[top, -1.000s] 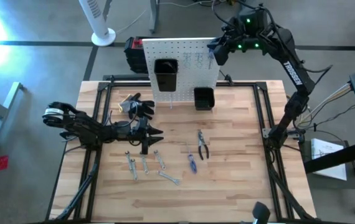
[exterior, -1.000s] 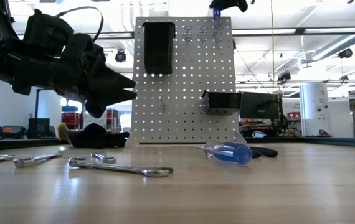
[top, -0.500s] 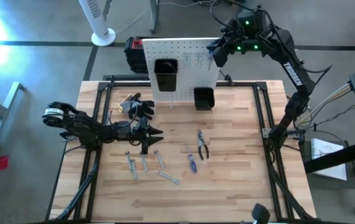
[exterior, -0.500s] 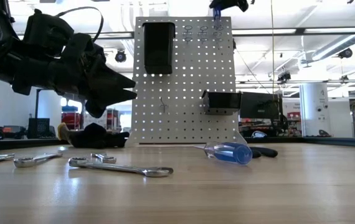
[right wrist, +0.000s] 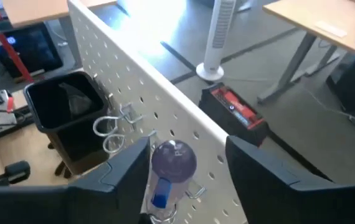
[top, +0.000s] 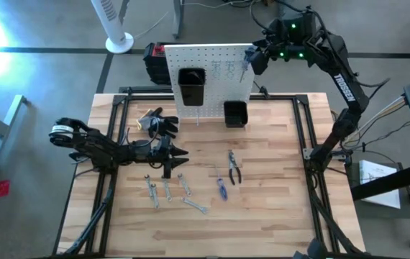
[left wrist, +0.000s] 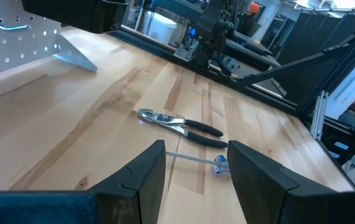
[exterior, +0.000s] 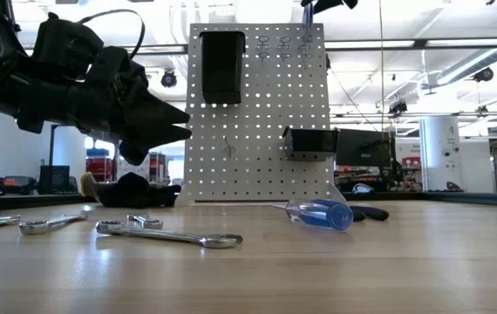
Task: Hang tools onto peg board
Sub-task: Hang the blue screwdriver on the peg board
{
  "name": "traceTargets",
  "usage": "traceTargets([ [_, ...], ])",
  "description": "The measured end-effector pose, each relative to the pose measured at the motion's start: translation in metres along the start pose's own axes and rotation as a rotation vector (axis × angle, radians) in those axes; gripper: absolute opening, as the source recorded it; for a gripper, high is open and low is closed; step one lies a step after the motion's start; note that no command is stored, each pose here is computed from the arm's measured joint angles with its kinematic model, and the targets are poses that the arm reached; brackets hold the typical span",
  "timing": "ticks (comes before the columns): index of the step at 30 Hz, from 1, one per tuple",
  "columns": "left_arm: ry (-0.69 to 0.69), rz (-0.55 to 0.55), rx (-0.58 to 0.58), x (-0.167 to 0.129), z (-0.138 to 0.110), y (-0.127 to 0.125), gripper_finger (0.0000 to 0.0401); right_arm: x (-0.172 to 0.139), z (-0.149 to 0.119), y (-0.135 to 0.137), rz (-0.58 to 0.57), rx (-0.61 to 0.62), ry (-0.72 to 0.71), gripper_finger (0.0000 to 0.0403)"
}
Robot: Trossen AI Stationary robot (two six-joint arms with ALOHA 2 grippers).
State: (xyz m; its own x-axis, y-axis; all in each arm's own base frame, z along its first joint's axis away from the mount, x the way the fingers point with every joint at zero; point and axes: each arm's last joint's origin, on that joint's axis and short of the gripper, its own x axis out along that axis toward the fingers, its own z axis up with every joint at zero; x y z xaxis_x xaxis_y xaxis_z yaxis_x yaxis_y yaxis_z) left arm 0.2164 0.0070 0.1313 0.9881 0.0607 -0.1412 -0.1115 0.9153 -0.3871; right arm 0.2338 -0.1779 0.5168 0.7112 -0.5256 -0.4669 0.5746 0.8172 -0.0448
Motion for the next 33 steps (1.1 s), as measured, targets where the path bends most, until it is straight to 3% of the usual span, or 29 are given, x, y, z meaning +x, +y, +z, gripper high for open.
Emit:
traceTargets([
  [10, -0.012, -0.002, -0.010, 0.000, 0.001, 0.000, 0.0162, -0.032, 0.007, 0.000, 0.003, -0.012, -0.111, 0.0225],
  [16, -0.133, -0.020, 0.019, -0.002, 0.013, -0.004, 0.0162, -0.070, 0.007, 0.000, -0.070, -0.006, -0.185, 0.0203],
  [21, -0.152, -0.021, 0.043, -0.003, 0.015, -0.005, 0.0162, -0.096, -0.002, 0.005, -0.050, 0.002, -0.181, 0.0188],
  [33, -0.145, -0.020, 0.019, -0.004, 0.014, -0.005, 0.0162, -0.096, -0.043, 0.021, 0.019, 0.040, -0.078, 0.0159],
])
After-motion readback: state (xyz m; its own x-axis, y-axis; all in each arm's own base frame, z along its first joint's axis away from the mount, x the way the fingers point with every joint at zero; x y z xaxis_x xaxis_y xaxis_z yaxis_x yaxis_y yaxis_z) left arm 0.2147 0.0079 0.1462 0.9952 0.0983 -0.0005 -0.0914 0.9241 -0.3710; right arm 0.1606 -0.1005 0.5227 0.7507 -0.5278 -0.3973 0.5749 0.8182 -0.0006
